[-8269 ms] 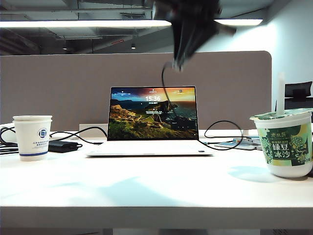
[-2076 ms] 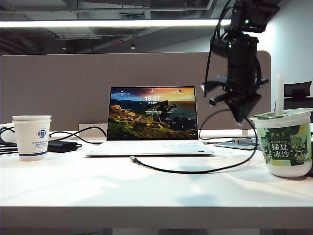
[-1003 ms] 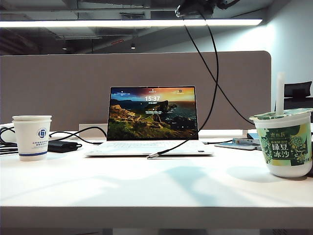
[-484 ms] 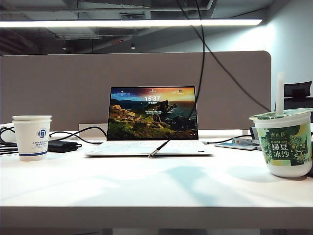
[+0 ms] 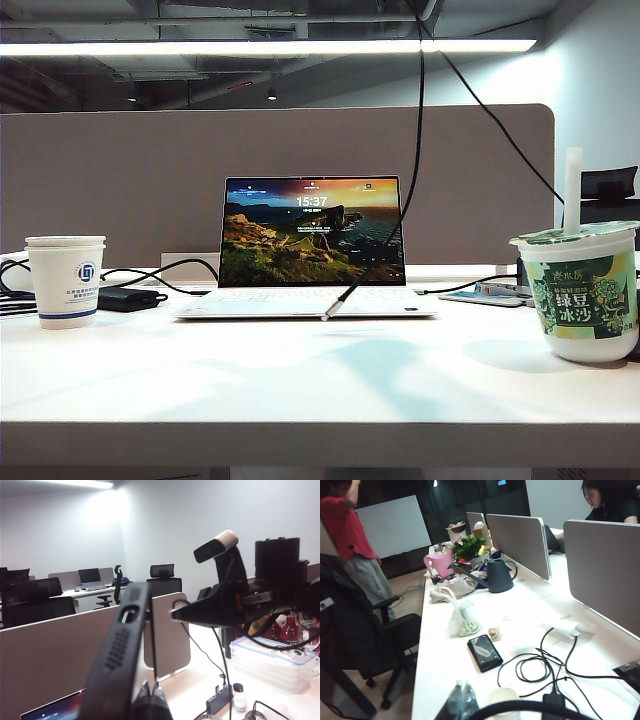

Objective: Pick up the black phone, pick up the charger plug, insert the charger plug into the phone's charging port, and finally place the connected phone back on the desk.

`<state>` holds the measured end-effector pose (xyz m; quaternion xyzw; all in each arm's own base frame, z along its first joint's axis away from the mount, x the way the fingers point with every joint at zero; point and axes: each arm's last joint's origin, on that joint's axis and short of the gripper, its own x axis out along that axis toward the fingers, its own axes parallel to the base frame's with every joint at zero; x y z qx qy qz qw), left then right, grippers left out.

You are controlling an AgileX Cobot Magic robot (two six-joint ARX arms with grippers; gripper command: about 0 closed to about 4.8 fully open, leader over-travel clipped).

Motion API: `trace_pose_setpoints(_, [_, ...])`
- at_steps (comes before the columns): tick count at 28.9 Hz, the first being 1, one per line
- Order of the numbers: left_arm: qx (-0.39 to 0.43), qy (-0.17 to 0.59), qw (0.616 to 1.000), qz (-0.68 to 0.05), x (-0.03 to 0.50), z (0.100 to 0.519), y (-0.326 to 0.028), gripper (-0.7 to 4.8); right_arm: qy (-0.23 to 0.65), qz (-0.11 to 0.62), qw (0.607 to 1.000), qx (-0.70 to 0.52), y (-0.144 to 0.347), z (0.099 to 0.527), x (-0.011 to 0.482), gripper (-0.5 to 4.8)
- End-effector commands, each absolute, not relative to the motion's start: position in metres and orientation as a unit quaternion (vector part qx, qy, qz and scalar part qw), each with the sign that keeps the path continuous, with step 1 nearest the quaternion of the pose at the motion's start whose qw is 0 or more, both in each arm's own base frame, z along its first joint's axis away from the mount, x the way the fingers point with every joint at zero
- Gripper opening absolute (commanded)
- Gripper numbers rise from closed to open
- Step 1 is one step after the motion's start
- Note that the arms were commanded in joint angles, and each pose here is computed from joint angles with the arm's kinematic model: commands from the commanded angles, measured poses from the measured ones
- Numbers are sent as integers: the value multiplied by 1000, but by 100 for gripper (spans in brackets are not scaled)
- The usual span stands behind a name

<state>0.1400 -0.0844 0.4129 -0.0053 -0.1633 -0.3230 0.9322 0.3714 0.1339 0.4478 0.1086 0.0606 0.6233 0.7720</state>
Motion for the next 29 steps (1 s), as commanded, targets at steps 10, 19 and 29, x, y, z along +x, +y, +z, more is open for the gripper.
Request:
trace_pose_setpoints(10, [-23,-186,928,-323,136,420,-82,-7,132,567,797,164,83,442,380,-3])
trace_pose_setpoints(19, [-23,-186,928,-322,136,420,-82,-7,176,444,870,122,81,419,386,-2])
trace_pose_setpoints(29, [-24,-185,928,-323,136,420,-82,-7,216,333,918,23,102,367,420,-2])
